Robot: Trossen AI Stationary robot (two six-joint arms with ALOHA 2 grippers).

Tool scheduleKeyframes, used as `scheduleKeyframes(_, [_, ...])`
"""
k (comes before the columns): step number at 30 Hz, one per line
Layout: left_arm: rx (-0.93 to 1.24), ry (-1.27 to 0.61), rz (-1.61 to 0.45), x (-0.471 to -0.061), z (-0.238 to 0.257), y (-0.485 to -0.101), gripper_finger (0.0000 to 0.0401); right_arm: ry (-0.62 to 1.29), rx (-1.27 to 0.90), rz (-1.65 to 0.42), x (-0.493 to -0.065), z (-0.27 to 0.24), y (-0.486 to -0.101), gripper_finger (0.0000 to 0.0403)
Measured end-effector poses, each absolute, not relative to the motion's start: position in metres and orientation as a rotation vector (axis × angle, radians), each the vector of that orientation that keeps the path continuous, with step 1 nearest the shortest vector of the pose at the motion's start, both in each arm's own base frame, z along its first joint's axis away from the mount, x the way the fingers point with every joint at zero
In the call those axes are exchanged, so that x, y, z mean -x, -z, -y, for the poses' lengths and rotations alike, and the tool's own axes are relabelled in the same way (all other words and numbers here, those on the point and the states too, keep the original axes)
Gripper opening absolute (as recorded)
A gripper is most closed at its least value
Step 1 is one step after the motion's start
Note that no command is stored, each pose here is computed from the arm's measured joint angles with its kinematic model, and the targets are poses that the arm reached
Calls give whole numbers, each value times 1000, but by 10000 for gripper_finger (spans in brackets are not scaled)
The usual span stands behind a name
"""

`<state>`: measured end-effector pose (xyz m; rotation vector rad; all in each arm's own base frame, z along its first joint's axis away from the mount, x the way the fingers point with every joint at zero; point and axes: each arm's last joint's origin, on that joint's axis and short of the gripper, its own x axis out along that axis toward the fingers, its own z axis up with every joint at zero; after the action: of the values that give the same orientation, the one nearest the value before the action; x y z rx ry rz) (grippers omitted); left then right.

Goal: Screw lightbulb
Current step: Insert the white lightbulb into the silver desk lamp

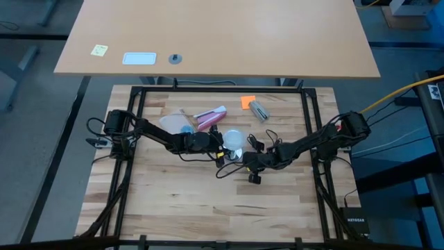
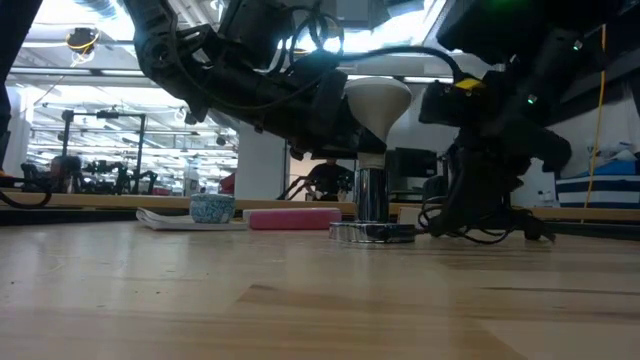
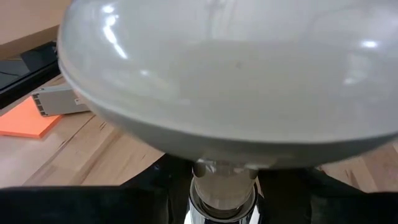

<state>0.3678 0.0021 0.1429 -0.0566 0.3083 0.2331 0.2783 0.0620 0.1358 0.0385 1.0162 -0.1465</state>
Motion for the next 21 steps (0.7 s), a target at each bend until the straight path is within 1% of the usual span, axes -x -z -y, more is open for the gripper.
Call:
scheduleKeyframes(3, [57,-233,-308,-368,-2,-143,150,155,-24,-1059,-274,-61,-134,11])
scheduleKeyframes(5, [57,-233,-308,-368,-2,-143,150,155,-20,-1065,-274,-61,-134,6])
scheduleKeyframes(13, [57,-233,-308,-368,-2,-143,150,146,-31,-1051,-275,-61,-134,54])
scheduleKeyframes(21, [57,-233,-308,-368,-2,-143,150,111,-64,-1061,-275,-63,-134,86])
